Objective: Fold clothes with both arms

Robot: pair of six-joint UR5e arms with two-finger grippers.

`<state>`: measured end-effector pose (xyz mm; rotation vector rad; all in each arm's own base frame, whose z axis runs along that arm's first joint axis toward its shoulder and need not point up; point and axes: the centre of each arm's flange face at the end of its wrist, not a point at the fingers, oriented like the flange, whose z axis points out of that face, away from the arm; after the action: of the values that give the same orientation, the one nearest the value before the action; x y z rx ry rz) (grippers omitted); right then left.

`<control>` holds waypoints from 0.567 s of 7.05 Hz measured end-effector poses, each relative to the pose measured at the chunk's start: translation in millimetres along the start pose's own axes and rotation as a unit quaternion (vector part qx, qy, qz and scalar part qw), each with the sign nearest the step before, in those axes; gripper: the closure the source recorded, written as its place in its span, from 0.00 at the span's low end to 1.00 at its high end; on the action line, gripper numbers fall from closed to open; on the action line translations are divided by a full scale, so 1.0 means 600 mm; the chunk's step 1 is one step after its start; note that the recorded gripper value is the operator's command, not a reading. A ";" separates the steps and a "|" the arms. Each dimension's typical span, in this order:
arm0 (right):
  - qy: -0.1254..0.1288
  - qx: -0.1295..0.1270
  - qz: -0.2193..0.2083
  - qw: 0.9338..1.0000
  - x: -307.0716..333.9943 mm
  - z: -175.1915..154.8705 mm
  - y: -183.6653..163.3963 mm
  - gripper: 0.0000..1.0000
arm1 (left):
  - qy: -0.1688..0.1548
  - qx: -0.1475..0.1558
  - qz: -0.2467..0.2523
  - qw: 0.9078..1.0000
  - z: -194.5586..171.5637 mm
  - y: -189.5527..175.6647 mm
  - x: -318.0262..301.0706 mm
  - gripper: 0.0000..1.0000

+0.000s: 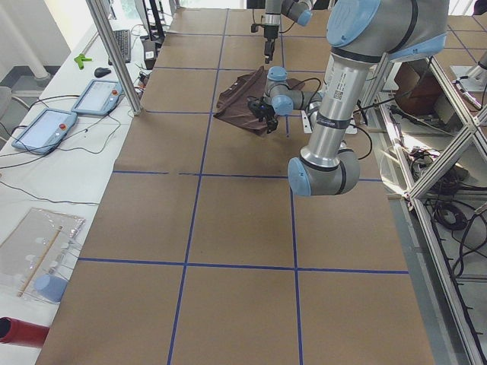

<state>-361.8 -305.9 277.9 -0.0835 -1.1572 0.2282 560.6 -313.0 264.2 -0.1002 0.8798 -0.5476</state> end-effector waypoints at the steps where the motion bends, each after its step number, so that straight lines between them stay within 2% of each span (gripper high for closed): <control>1: -0.002 0.000 0.000 1.000 -0.003 -0.003 -0.004 0.00 | 0.003 0.003 0.000 1.000 0.002 -0.001 0.000 0.84; 2: -0.004 -0.002 0.001 1.000 -0.004 -0.007 -0.007 0.00 | 0.005 0.008 0.001 1.000 0.003 -0.003 0.002 1.00; 4: -0.006 -0.004 0.001 1.000 -0.008 -0.010 -0.008 0.00 | 0.017 0.013 0.001 1.000 -0.004 -0.016 0.008 1.00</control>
<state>-357.7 -311.3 272.3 -0.0897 -1.1706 0.2270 557.0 -323.4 262.5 -0.0664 0.9046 -0.5601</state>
